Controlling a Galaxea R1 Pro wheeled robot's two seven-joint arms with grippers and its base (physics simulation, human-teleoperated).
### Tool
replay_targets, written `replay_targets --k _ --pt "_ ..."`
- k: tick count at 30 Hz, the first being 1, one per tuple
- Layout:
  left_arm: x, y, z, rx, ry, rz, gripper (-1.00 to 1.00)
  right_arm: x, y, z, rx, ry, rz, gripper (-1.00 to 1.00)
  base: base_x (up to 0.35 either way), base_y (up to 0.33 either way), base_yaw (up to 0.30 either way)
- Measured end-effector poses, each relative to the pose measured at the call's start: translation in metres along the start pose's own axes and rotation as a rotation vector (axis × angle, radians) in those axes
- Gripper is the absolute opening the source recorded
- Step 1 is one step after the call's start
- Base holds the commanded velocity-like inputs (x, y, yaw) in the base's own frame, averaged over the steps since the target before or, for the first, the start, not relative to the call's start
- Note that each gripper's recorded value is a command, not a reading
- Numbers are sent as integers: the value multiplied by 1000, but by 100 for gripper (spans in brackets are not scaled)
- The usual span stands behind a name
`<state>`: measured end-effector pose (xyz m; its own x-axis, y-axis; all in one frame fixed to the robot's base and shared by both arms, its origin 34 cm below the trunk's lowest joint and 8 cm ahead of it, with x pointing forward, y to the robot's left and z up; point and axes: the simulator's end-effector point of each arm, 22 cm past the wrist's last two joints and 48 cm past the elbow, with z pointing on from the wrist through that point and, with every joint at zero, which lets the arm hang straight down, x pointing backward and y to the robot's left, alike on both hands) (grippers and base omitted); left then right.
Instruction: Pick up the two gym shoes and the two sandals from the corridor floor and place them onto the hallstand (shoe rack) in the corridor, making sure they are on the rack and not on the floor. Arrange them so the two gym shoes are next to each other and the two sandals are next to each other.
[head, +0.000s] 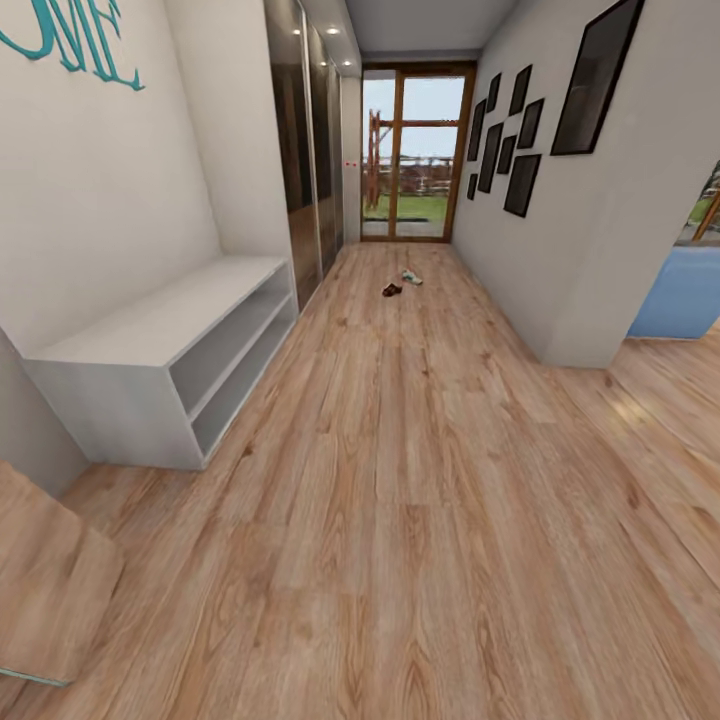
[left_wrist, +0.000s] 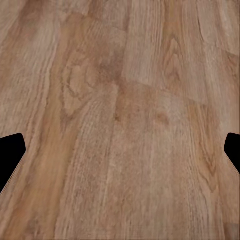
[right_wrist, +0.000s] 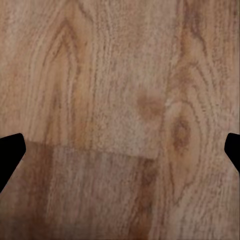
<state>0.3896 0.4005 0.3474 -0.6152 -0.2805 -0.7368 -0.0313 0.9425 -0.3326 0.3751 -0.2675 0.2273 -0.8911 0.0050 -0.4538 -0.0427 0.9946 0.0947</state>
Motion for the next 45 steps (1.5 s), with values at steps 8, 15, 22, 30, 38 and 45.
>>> replay_targets --k 8,15,22,30,38,45 --pt "0 0 0 0 0 0 100 0 0 0 0 0 0 100 337 0 0" --pt "0 -1 0 6 1 0 100 0 0 0 0 0 0 100 337 0 0" --pt "0 -2 0 8 1 1 100 0 0 0 0 0 0 100 337 0 0" --pt "0 -2 0 8 0 0 100 0 0 0 0 0 0 100 337 0 0" --pt "0 -1 0 5 1 1 100 0 0 0 0 0 0 100 337 0 0" --pt "0 -1 0 3 2 1 100 0 0 0 0 0 0 100 337 0 0"
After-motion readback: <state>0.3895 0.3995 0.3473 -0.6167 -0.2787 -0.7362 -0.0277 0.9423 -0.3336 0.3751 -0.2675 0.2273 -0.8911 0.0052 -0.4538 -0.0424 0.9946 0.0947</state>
